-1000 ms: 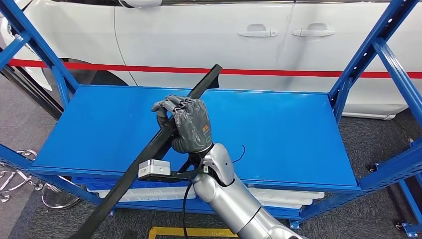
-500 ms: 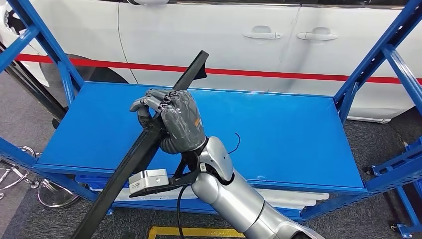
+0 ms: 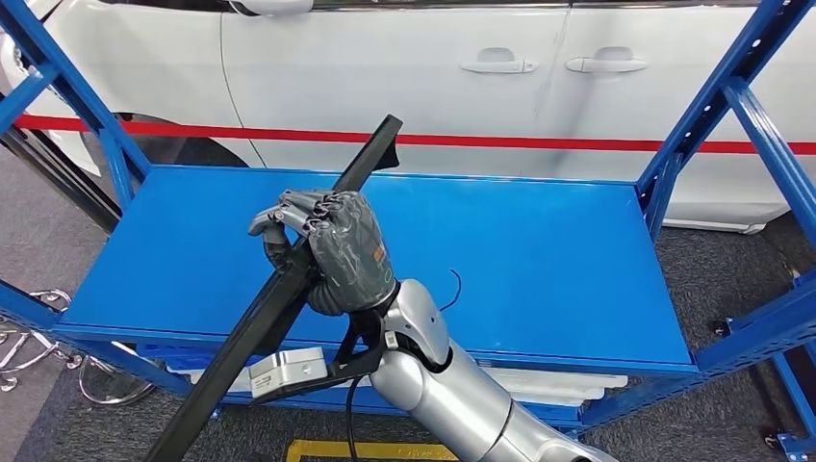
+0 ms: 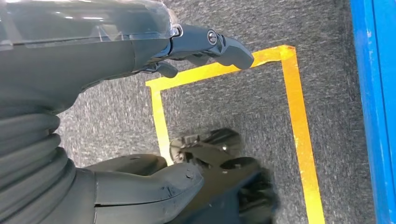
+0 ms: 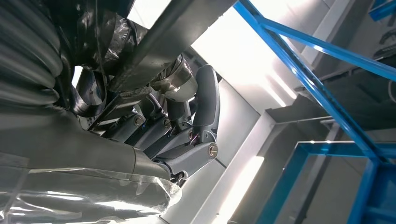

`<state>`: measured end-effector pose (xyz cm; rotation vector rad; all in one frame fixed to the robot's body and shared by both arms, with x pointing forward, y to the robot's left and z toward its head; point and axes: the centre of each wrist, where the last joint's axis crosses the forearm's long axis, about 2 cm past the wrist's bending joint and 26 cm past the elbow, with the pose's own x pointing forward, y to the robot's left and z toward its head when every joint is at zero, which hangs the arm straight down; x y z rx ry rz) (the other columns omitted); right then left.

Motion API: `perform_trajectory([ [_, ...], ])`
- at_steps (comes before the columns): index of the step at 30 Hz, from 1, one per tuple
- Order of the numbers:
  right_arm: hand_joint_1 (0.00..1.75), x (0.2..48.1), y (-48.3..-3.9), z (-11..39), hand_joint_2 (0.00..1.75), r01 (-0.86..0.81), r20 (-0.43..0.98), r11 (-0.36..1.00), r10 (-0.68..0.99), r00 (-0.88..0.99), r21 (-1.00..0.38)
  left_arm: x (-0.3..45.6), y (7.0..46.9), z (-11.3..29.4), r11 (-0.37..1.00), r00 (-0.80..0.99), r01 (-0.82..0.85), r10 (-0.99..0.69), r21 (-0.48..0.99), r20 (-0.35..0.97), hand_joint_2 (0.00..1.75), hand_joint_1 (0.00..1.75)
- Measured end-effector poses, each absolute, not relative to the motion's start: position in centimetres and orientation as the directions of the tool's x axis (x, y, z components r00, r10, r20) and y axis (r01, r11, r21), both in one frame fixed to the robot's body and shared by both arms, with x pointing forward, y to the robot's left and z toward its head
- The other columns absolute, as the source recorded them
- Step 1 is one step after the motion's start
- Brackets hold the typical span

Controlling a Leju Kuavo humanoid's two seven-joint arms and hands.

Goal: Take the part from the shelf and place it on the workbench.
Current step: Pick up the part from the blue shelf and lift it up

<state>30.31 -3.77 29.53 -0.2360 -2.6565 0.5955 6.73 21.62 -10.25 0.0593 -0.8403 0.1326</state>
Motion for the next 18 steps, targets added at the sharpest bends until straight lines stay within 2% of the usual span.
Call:
perform_trajectory([
  [18,1.75,29.2,-3.9,26.2,1.75,0.016,0.419,0.908,0.208,-0.884,-0.418,6.2,23.2,-10.6,0.982,0.698,-0.186,0.156,-0.032,0.699,1.75,0.0],
])
